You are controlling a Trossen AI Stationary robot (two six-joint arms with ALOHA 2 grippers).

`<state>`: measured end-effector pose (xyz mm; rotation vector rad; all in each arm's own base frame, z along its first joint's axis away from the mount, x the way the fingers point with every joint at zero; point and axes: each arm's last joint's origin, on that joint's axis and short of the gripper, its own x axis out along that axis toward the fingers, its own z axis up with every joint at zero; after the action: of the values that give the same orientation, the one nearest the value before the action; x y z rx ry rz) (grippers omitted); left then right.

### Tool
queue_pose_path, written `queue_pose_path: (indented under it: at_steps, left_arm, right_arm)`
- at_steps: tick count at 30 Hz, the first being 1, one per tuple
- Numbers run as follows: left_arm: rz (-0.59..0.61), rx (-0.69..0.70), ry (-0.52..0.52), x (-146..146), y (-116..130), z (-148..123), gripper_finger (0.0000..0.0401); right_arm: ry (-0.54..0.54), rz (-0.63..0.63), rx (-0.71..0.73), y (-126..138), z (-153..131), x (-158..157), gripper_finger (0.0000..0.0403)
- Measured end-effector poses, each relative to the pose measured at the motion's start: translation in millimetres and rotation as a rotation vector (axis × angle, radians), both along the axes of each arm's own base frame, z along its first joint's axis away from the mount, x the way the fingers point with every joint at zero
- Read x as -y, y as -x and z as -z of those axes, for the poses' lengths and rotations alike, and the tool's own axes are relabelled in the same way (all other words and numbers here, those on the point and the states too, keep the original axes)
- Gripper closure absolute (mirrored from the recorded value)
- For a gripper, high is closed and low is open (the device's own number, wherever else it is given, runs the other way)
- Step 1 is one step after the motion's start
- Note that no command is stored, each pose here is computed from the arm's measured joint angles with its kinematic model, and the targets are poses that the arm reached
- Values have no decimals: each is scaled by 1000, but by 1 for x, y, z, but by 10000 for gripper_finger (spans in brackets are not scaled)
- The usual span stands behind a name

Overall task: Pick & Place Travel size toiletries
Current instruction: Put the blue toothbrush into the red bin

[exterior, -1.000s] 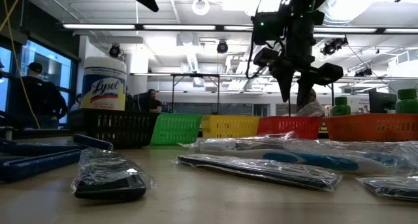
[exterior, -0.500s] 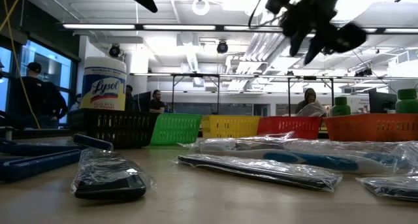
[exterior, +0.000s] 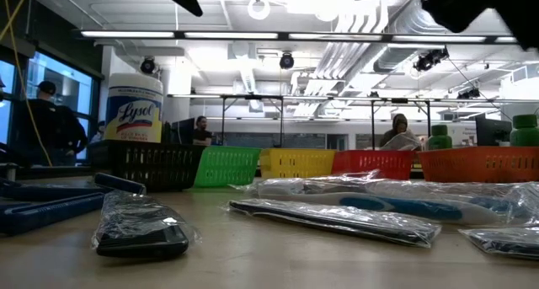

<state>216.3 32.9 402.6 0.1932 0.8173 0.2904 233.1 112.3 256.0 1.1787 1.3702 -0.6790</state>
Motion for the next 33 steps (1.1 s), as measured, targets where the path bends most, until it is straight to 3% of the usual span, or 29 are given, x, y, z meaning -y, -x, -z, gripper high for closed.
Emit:
queue_pose_path:
  at_steps: [11,33]
  left_arm:
    - [2,-1,-2,0,0,0,141]
    - [7,-12,-6,0,1,1,141]
  right_arm:
    - [16,-95,-79,-18,44,-38,205]
    - [3,-100,-214,-32,102,-66,213]
